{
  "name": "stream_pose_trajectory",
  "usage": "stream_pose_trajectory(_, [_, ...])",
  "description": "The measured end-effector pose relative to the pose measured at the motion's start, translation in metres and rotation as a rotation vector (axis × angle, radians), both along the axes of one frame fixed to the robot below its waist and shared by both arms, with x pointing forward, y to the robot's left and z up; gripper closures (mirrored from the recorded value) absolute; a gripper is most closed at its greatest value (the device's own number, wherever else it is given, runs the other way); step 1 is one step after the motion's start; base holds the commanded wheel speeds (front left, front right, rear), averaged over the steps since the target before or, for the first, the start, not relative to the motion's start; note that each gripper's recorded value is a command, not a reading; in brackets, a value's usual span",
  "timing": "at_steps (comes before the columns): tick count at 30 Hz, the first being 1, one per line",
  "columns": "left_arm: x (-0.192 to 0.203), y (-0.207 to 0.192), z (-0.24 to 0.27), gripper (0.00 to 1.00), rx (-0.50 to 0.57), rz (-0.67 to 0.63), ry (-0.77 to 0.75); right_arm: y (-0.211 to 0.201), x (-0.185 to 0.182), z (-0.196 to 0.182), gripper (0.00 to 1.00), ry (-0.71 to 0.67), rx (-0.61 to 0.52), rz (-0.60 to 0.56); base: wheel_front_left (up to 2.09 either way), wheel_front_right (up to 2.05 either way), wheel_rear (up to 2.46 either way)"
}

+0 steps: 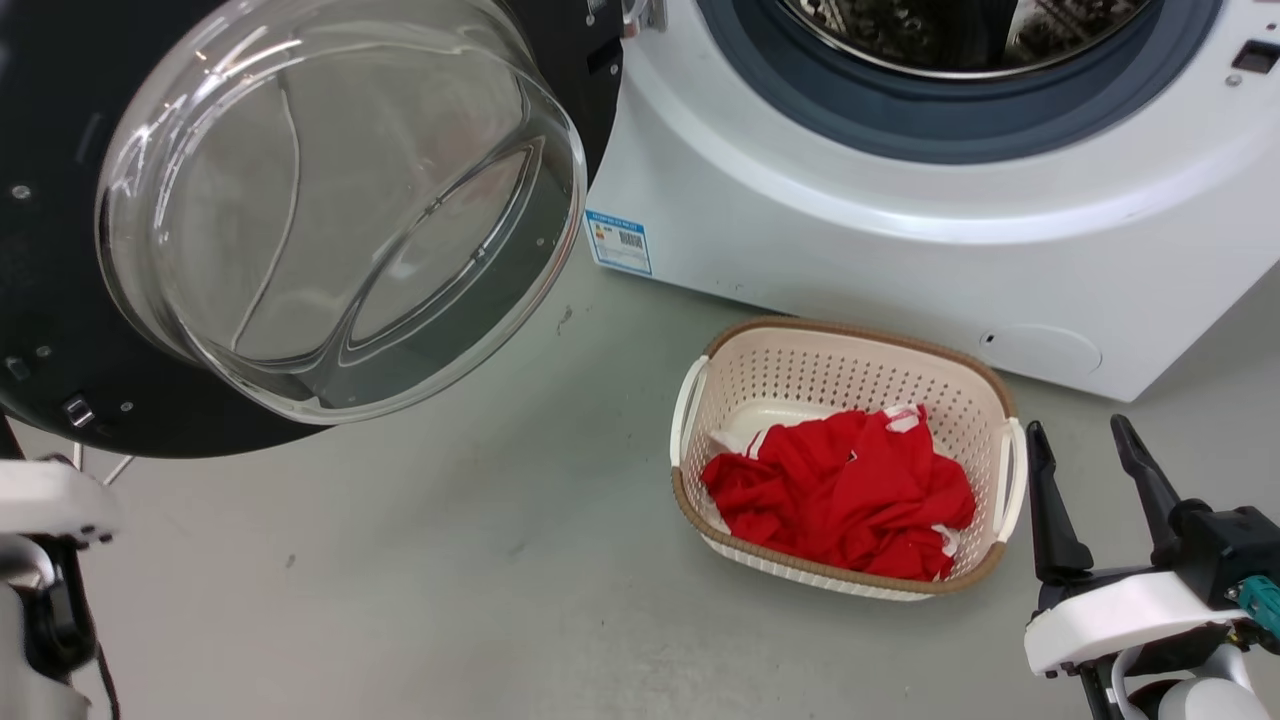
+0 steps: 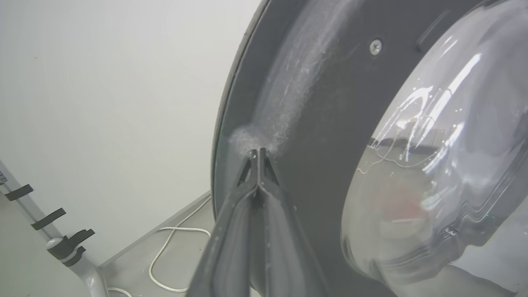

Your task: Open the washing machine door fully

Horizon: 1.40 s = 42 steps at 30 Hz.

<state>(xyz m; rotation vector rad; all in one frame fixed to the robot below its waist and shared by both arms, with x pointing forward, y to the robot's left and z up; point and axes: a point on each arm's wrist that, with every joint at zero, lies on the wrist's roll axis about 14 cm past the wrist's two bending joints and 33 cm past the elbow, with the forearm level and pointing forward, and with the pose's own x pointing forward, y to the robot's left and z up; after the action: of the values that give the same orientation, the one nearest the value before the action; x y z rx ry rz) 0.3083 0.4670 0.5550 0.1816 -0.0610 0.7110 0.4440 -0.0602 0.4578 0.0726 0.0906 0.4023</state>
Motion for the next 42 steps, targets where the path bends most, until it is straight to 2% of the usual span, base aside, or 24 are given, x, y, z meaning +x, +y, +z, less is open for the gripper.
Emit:
stream_pose_trajectory(7, [-0.028,-0.03,0.0,1.0,-0.003,-0.019,-0.054,0.0,-0.012,0.02,0.0,-0.049,0.024,-0.005,0.0,0.0,0.0])
stream_pose_trajectory(11, [-0.036,-0.06,-0.009,1.0,-0.043,-0.059,-0.081,-0.005,-0.019,0.031,0.0,-0.076,0.033,-0.021,0.0,0.0,0.0])
stream_pose_trajectory(12, [-0.035,-0.068,-0.012,0.94,-0.054,-0.072,-0.086,-0.006,-0.021,0.032,0.0,-0.079,0.031,-0.024,0.0,0.0,0.0])
stream_pose_trajectory(14, [-0.033,-0.082,-0.015,0.34,-0.072,-0.095,-0.097,-0.011,-0.024,0.034,0.0,-0.084,0.032,-0.035,0.0,0.0,0.0])
stream_pose_trajectory(15, [-0.031,-0.09,-0.017,0.0,-0.083,-0.108,-0.101,-0.013,-0.026,0.035,0.0,-0.087,0.036,-0.042,0.0,0.0,0.0])
stream_pose_trajectory(18, [-0.025,-0.108,-0.024,0.0,-0.117,-0.138,-0.108,-0.023,-0.029,0.042,0.0,-0.111,0.048,-0.069,0.0,0.0,0.0])
stream_pose_trajectory(23, [-0.005,-0.136,-0.016,0.0,-0.111,-0.217,-0.136,-0.04,-0.034,0.048,0.0,-0.134,0.049,-0.116,0.0,0.0,0.0])
stream_pose_trajectory(35, [0.066,-0.223,-0.011,0.0,-0.109,-0.522,-0.134,-0.083,-0.052,0.057,0.0,-0.163,0.039,-0.235,0.0,0.0,0.0])
stream_pose_trajectory(42, [0.089,-0.25,-0.005,0.0,-0.09,-0.583,-0.141,-0.101,-0.062,0.059,0.0,-0.174,0.034,-0.288,0.0,0.0,0.0])
